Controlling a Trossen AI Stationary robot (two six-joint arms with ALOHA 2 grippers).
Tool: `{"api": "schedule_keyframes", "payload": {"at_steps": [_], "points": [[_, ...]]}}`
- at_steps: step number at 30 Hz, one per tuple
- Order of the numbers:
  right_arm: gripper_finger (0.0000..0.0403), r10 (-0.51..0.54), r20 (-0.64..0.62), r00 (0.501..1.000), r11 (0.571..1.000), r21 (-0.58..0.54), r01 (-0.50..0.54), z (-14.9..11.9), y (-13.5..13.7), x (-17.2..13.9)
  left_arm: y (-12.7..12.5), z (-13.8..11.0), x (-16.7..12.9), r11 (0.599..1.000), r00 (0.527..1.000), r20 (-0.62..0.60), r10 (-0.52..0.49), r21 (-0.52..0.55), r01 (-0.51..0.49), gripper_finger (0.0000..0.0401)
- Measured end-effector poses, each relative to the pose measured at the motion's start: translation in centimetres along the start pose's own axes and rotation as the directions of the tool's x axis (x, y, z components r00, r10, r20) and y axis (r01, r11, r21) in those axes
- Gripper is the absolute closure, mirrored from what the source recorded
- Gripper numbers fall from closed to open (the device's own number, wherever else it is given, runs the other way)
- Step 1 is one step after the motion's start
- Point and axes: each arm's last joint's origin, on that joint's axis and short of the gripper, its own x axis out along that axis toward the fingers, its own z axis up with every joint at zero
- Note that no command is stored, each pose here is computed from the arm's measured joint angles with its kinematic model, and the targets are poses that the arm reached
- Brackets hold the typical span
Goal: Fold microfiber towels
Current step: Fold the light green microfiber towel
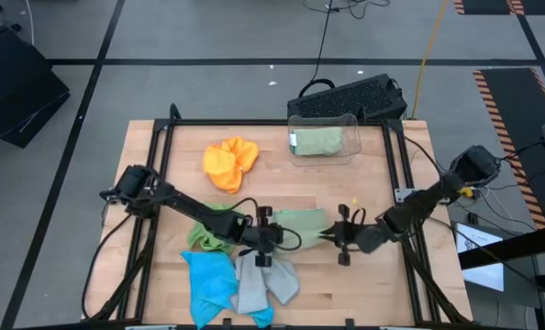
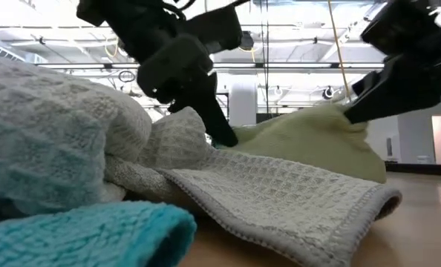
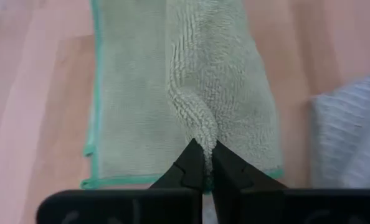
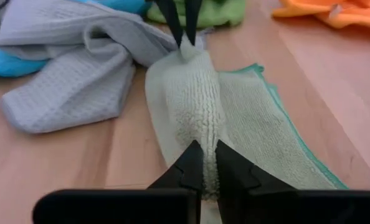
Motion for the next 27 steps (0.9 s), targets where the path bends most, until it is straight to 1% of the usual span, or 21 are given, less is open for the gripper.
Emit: {"api": "schedule_keyframes", "payload": {"at_steps": [4,9,11,13,16,19,23,27], "points": [[0.0383,-0.063,-0.026,0.998,0.998,-0.004,0.063,0.1,-1.3,0.6,1.4,-0.2,0.5,0.999,0.999,-0.035,0.028,-0.045,-0.030,0.0375],[0.0383,-0.120,-0.071,0.990,0.993,-0.010,0.120,-0.1,-2.5,1.0,3.2,0.0,1.0,0.996,0.998,-0.035,0.058,-0.067,-0.060,0.0393],[0.0383,-0.133,-0.073,0.988,0.991,-0.003,0.133,0.0,-2.8,1.1,3.9,0.0,1.2,0.994,0.997,-0.045,0.065,-0.081,-0.068,0.0393],[0.0383,-0.142,-0.076,0.987,0.990,0.005,0.143,0.0,-3.0,1.2,4.6,-0.3,1.4,0.993,0.996,-0.055,0.067,-0.094,-0.072,0.0381],[0.0376,-0.156,-0.075,0.985,0.988,0.007,0.157,0.0,-3.1,1.2,5.1,-0.7,1.6,0.991,0.996,-0.071,0.061,-0.113,-0.069,0.0352],[0.0352,-0.207,-0.060,0.976,0.978,0.004,0.207,0.0,-3.3,1.2,5.2,-0.7,1.7,0.989,0.996,-0.072,0.058,-0.130,-0.067,0.0322],[0.0300,-0.249,-0.044,0.968,0.968,0.010,0.250,0.2,-3.5,1.1,5.2,-0.5,1.7,0.988,0.997,-0.052,0.057,-0.140,-0.063,0.0289],[0.0252,-0.244,-0.016,0.970,0.970,0.017,0.244,0.7,-3.6,0.7,5.4,-0.1,0.6,0.988,0.997,-0.048,0.056,-0.139,-0.062,0.0268]]}}
